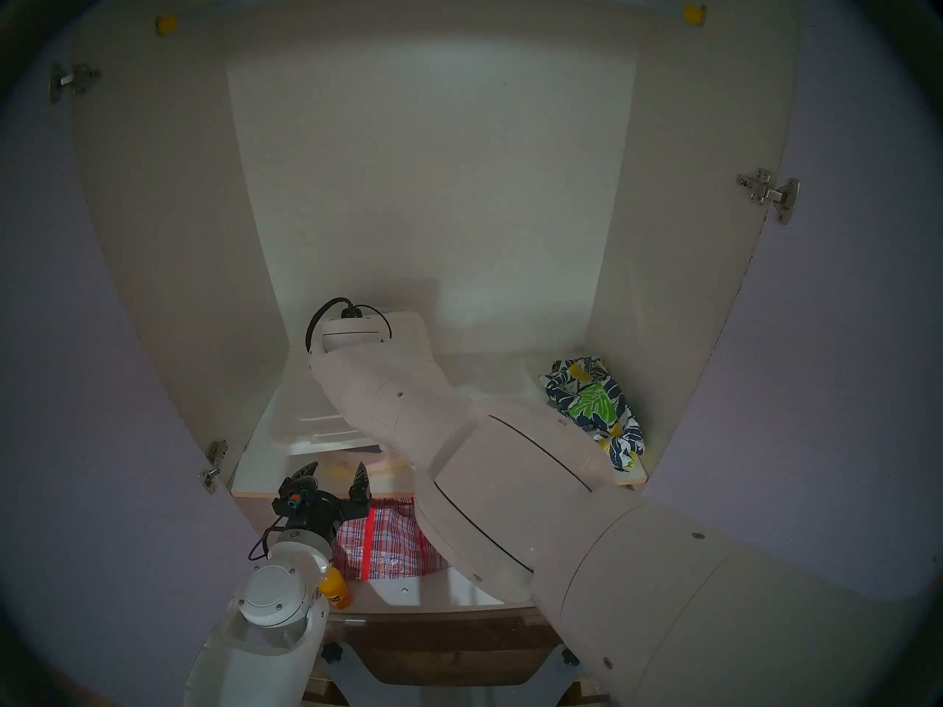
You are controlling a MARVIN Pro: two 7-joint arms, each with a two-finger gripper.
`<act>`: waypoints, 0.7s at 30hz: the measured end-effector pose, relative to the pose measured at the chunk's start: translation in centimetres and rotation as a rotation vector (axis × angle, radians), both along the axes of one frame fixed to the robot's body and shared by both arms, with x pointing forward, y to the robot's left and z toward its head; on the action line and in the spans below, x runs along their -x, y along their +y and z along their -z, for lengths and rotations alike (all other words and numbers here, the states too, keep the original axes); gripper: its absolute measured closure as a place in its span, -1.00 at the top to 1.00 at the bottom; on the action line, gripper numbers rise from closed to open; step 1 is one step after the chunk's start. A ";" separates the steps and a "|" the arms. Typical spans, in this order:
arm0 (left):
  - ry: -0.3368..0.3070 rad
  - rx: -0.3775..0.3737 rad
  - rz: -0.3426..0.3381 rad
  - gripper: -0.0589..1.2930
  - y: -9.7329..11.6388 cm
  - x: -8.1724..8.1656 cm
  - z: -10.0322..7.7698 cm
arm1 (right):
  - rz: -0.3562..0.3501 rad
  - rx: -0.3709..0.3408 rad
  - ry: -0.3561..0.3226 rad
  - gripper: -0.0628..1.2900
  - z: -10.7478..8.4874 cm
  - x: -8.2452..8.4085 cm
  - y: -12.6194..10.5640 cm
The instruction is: Take clothing out of the storage bin and put the lid back on the bin
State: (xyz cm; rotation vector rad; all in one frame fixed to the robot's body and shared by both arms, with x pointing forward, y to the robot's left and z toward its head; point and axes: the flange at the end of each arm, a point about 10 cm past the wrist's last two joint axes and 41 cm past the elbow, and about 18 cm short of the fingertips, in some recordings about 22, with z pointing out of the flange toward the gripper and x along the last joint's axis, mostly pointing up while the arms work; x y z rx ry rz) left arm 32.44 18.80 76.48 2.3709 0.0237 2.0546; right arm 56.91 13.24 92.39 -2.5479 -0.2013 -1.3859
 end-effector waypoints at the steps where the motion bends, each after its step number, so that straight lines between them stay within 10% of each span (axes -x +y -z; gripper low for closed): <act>1: 0.000 0.000 0.000 0.88 0.0 0.0 0.0 | 0.006 -0.009 0.003 -0.76 -0.2 -0.1 -0.1; 21: 0.008 -0.001 -0.005 0.88 0.0 -0.1 0.4 | -0.004 -0.083 0.026 -0.77 -1.1 -0.4 0.2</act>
